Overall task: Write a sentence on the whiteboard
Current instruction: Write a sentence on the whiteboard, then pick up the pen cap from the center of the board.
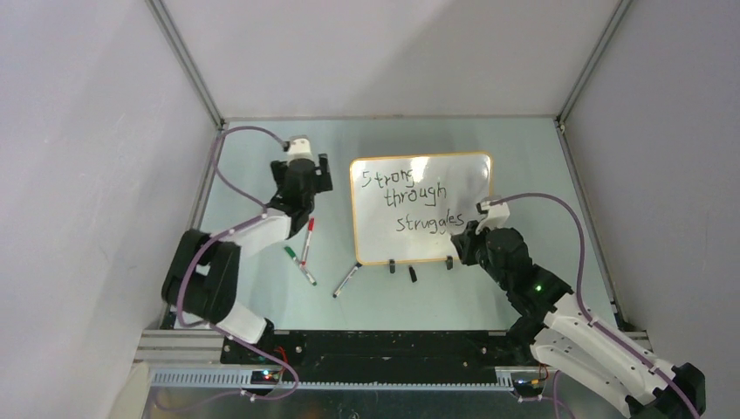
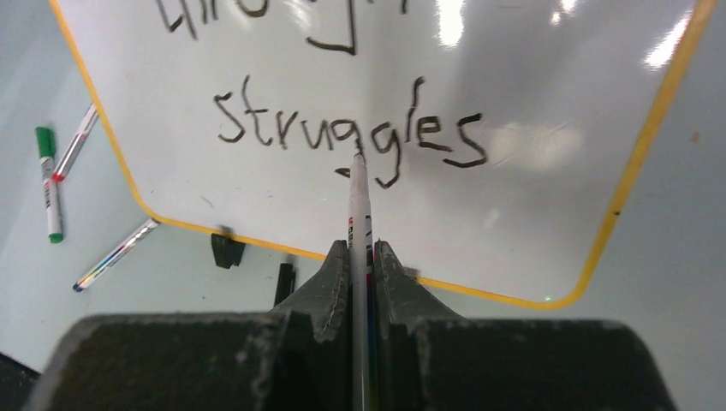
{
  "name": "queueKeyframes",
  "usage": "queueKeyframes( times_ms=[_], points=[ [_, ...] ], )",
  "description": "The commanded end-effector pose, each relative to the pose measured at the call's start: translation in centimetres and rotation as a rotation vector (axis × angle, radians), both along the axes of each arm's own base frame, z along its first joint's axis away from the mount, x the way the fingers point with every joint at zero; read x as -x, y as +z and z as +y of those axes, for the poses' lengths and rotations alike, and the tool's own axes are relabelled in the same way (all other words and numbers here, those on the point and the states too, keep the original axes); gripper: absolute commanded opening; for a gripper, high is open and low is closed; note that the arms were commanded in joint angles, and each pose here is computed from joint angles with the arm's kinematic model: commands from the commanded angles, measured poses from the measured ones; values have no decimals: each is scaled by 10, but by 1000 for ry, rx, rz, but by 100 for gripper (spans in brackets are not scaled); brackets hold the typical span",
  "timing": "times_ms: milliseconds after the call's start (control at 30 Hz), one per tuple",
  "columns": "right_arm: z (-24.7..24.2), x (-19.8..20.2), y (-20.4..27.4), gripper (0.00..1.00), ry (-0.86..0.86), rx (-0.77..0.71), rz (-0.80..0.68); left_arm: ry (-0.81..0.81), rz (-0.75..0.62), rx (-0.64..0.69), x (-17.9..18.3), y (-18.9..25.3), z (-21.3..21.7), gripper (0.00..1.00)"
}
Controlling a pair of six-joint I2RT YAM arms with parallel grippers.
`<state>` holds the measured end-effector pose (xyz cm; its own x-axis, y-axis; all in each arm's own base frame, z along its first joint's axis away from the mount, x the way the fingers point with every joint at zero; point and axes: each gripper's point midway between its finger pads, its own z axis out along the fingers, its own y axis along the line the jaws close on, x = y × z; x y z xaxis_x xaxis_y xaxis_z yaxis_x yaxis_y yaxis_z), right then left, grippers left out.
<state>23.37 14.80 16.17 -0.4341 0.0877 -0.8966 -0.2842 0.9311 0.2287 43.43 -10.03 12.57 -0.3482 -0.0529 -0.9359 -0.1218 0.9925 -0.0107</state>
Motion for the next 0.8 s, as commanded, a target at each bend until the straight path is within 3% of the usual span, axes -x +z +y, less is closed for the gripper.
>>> queueKeyframes(
  times_ms=[0, 100, 233, 433, 567, 667, 767],
  points=[
    [16, 0, 19, 0, 43, -58, -99, 195, -76, 53, 19, 56, 53, 99],
    [18, 5, 21, 0, 43, -47, -133, 206, -85, 102, 36, 76, 61, 99],
    [19, 10, 25, 0, 33, -49, -170, 363, -43, 244, 65, 67, 79, 99],
    [16, 12, 28, 0, 11, -49, -192, 186, 227, 462, 94, 39, 23, 96],
    [9, 12, 30, 0, -24, -46, -203, 167, 239, 557, 135, 41, -6, 93],
    [2, 13, 33, 0, -55, -55, -215, 149, 179, 690, 161, 58, -26, 85],
    [-4, 14, 32, 0, -86, -64, -219, 112, 231, 815, 184, 52, -56, 70]
  ],
)
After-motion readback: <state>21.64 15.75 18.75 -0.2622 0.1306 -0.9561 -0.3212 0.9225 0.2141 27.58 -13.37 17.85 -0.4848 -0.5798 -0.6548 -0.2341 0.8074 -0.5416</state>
